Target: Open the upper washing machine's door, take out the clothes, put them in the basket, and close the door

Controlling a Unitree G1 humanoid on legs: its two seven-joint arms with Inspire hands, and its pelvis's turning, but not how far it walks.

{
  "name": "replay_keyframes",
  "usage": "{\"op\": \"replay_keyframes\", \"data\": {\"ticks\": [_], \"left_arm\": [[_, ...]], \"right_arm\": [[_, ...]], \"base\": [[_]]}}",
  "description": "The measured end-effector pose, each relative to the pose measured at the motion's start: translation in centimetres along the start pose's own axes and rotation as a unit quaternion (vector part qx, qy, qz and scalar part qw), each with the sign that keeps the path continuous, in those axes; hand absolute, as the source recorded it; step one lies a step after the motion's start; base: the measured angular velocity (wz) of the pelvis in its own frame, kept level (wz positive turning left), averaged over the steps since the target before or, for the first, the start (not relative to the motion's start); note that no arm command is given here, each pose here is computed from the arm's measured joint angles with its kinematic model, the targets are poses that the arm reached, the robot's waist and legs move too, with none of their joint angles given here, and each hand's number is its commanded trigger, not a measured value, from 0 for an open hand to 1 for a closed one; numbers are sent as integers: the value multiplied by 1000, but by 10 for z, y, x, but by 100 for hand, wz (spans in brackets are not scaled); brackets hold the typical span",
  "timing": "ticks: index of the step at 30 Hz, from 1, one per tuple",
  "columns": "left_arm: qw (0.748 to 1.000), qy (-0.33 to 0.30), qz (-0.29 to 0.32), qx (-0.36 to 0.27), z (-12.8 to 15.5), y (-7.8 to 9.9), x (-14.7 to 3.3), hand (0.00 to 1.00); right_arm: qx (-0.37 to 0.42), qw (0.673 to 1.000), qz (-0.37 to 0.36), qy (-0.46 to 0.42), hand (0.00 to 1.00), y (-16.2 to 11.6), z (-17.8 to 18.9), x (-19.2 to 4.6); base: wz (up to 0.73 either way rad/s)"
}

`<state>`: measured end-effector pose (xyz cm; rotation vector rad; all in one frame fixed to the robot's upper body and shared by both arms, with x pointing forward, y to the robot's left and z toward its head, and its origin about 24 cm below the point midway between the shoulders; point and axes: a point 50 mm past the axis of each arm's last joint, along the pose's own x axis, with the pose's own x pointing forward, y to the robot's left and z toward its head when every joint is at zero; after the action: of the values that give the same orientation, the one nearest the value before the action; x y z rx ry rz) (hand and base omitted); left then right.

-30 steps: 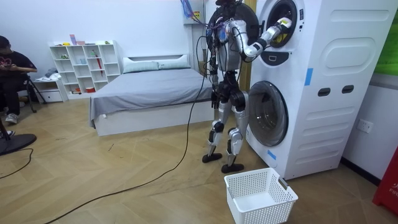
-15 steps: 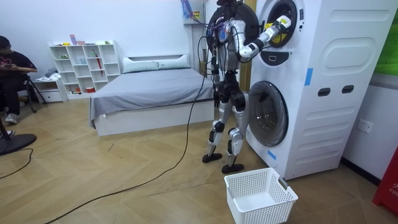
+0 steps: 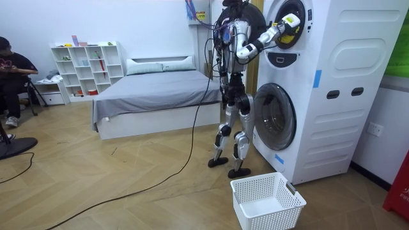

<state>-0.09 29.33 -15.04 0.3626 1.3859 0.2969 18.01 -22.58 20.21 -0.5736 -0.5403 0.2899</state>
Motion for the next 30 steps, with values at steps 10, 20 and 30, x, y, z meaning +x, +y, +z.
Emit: {"op": "replay_keyframes", "data": {"ticks": [10,20,30], "left_arm": [[1000,1,4,-2,-5,3,-1,0],[1000,-7,11,2,0,11,1,0],[1000,-2,13,4,-1,14,1,0]], "right_arm": [[-22,997,-57,51,100,-24,-11,-12],[-17,996,-65,52,100,-25,-11,-13],[-12,996,-64,68,100,-25,-17,-17]], "base": [[-35],[-12],[-9]]}}
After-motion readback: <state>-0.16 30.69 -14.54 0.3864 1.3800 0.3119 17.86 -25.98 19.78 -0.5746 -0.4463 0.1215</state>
